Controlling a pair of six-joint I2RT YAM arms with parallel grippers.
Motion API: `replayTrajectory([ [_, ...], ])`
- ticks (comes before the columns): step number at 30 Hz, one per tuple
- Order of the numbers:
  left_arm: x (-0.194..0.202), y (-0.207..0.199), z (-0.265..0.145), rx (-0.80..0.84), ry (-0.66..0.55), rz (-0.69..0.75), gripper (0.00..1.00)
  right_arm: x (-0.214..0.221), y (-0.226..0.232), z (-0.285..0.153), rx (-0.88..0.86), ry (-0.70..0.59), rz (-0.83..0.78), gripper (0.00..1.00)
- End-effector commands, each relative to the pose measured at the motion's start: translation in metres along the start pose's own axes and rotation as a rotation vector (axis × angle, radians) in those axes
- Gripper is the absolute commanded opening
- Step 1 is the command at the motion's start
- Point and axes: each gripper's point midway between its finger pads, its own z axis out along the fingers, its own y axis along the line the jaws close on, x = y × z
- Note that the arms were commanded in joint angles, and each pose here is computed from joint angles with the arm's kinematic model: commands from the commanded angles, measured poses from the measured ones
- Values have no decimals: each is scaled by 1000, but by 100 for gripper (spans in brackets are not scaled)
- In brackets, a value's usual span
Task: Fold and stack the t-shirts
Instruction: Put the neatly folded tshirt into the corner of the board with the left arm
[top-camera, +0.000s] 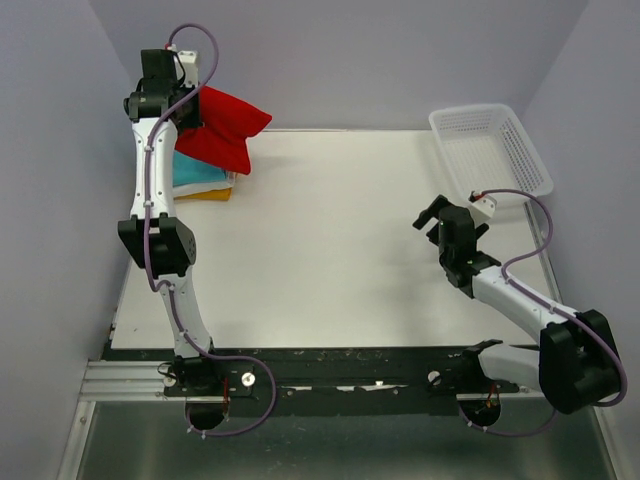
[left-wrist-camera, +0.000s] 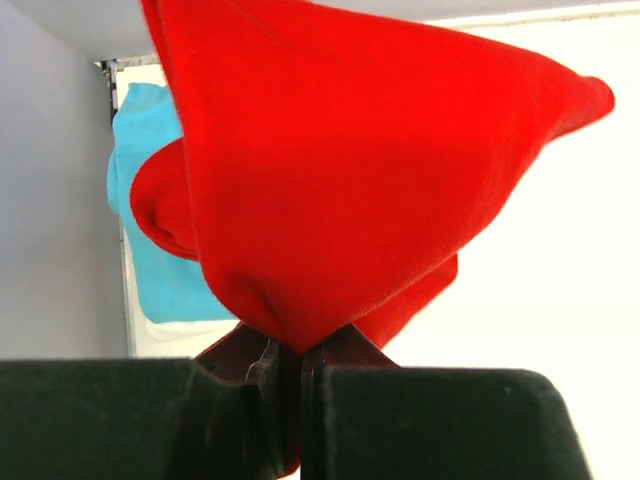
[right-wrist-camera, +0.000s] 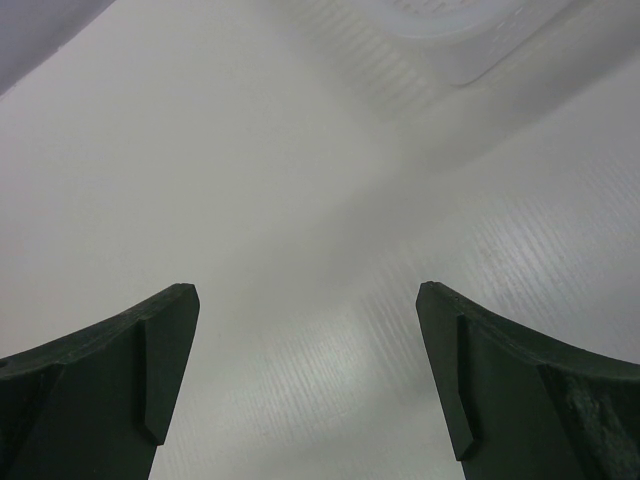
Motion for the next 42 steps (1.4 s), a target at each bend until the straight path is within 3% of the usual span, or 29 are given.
replayTrajectory([
  [1, -29, 11, -24, 66, -112, -82, 0, -10, -1, 4, 35, -30, 4, 100],
  [8, -8, 17, -2, 88, -56, -20, 0, -7, -1, 6, 42, -19, -1, 100],
  [17, 22, 52, 43, 16, 27, 5, 0, 0, -3, 10, 59, 5, -12, 100],
  [32, 25, 115, 88, -169, -30, 25, 0, 10, -2, 20, 82, 43, -26, 100],
  [39, 38, 136, 105, -240, -18, 31, 6, 15, 1, 26, 90, 63, -36, 100],
  [40, 39, 139, 106, -244, -14, 32, 8, 17, 1, 27, 92, 66, -38, 100],
  [41, 42, 144, 106, -268, -11, 24, 19, 18, 1, 28, 92, 70, -39, 100],
  [42, 43, 148, 105, -286, -6, 19, 46, 18, 2, 28, 91, 71, -41, 100],
])
